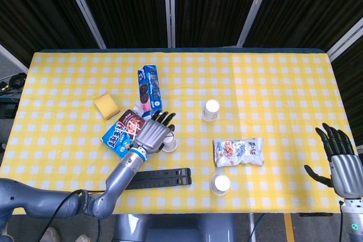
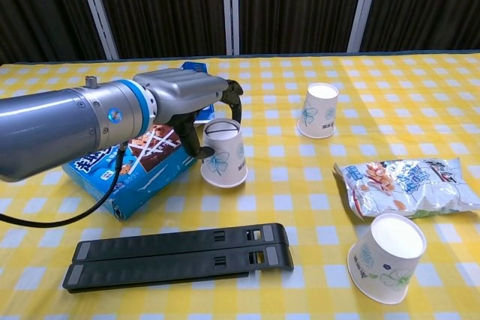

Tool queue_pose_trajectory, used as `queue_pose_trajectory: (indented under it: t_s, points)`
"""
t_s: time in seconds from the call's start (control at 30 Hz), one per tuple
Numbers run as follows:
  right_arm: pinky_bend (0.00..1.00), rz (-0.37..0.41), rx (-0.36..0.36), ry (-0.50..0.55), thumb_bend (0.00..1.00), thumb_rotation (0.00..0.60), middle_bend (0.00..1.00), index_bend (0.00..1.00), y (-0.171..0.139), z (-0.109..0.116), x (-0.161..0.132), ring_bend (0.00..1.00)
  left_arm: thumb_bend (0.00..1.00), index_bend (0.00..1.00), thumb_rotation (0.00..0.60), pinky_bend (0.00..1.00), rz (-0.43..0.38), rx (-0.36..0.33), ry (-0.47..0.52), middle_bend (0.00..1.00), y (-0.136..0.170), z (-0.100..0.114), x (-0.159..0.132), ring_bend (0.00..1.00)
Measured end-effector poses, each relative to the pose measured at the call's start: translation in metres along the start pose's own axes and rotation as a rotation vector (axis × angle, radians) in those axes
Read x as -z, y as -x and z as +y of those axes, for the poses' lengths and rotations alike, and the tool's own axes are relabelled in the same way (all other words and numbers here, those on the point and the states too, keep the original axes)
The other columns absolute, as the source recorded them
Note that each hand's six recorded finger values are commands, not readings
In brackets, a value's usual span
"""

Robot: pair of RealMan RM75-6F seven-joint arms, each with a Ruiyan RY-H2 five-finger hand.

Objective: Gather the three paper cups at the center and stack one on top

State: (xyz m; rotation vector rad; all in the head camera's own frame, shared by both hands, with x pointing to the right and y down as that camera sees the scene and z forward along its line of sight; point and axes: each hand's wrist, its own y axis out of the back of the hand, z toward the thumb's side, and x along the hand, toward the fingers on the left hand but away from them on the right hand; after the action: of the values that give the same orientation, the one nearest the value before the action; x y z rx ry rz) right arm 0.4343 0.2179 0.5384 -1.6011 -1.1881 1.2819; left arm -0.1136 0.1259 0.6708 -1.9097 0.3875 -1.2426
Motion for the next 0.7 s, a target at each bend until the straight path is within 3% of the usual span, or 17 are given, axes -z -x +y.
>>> queue_pose_trajectory:
  t_s: [0.2, 0.33, 0.7]
  points:
    - [0.0, 0.001, 0.003, 0.001, 0.1, 0.6, 0.0, 0.0, 0.0, 0.001, 0.0, 0.0, 0.38, 0.11, 0.6, 0.0, 0.01, 0.025, -0.032, 0.0, 0.003, -0.006, 0.002, 0.0]
    - [0.0, 0.006, 0.004, 0.002, 0.1, 0.6, 0.0, 0.0, -0.001, 0.001, -0.002, 0.0, 0.3, 0.0, 0.6, 0.0, 0.02, 0.031, -0.042, 0.0, 0.005, -0.007, 0.005, 0.0]
    - [0.0, -0.011, 0.005, -0.006, 0.1, 0.6, 0.0, 0.0, 0.001, 0.001, 0.003, 0.0, 0.27, 0.0, 0.6, 0.0, 0.037, -0.007, 0.038, 0.0, 0.02, 0.004, 0.019, 0.0]
